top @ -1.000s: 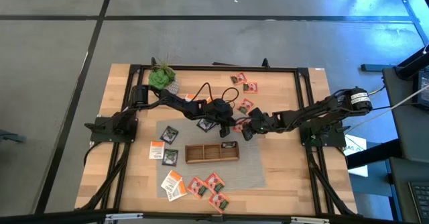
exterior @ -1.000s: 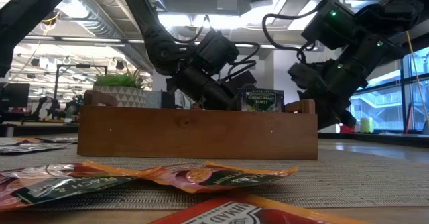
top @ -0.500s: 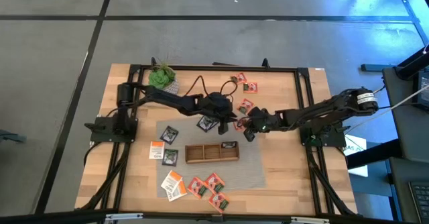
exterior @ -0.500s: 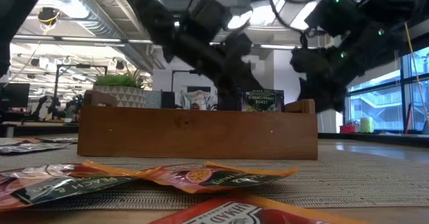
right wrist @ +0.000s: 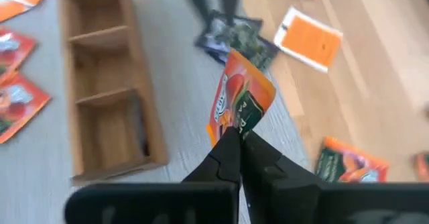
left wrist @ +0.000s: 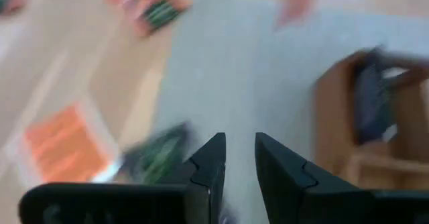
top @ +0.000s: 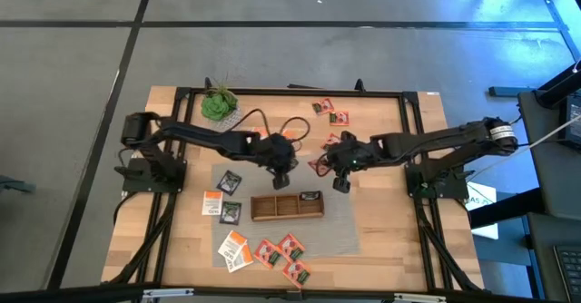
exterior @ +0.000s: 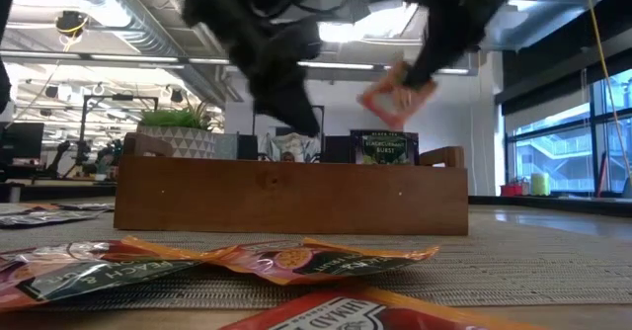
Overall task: Pick & Place Tea
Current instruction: Put the orange tea bag into the middle section of the wooden organizer
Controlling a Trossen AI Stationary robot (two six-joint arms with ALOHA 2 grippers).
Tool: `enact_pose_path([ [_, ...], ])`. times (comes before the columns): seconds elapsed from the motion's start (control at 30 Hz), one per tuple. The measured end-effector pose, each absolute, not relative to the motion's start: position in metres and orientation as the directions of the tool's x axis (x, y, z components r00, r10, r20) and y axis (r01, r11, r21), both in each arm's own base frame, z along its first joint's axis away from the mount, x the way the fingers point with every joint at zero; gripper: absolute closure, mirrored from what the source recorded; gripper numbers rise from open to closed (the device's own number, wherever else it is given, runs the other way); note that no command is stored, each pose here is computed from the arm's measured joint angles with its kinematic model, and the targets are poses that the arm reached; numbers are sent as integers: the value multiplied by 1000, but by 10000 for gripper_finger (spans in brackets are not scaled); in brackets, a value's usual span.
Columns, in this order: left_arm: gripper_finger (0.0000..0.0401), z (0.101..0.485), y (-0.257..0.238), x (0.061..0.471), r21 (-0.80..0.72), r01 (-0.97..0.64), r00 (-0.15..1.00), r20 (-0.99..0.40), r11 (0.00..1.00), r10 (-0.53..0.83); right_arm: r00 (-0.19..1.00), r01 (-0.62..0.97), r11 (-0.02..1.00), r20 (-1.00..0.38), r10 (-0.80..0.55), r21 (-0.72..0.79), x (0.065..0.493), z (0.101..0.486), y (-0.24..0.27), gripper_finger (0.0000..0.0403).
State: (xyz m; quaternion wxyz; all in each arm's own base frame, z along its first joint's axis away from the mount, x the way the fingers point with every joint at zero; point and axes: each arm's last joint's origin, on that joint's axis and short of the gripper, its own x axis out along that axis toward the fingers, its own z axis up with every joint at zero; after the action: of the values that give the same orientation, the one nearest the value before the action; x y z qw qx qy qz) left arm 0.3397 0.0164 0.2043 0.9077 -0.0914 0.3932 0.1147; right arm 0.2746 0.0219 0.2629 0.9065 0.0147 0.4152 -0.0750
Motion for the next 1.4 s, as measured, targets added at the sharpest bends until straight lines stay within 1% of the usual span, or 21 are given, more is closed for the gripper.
enact_pose_path([
  [0.1, 324, 205, 9, 322, -90, -348, 689, -700, 933, 189, 655, 67, 995, -748, -103, -78, 282, 281, 32, 397],
  [0.27, 324, 205, -4, 296, -165, -360, 741, -648, 918, 174, 685, -18, 994, -725, -67, -109, 304, 296, 48, 397],
  [0.4, 323, 201, -11, 281, -200, -380, 745, -644, 903, 171, 661, -89, 988, -749, -38, -128, 330, 288, 60, 397],
  [0.53, 322, 197, -15, 275, -181, -412, 729, -653, 893, 204, 611, -222, 973, -787, 87, -65, 359, 272, 76, 397],
  [0.63, 324, 196, -17, 276, -182, -413, 733, -649, 893, 206, 546, -290, 956, -829, 122, -51, 374, 260, 87, 397],
  [0.77, 323, 196, -17, 276, -185, -411, 733, -649, 893, 203, 483, -339, 939, -868, 113, -66, 389, 245, 96, 397],
  [1.0, 320, 196, -17, 276, -185, -411, 733, -649, 893, 203, 432, -358, 931, -896, 100, -69, 399, 228, 99, 397],
  [1.07, 320, 196, -17, 275, -184, -411, 732, -650, 893, 203, 434, -356, 930, -898, 77, -93, 399, 227, 98, 397],
  [1.2, 323, 196, -17, 276, -184, -412, 732, -650, 893, 204, 450, -323, 926, -892, -30, -195, 399, 227, 95, 397],
  [1.4, 322, 196, -17, 276, -184, -412, 733, -650, 893, 204, 452, -327, 922, -891, -41, -208, 399, 224, 94, 397],
])
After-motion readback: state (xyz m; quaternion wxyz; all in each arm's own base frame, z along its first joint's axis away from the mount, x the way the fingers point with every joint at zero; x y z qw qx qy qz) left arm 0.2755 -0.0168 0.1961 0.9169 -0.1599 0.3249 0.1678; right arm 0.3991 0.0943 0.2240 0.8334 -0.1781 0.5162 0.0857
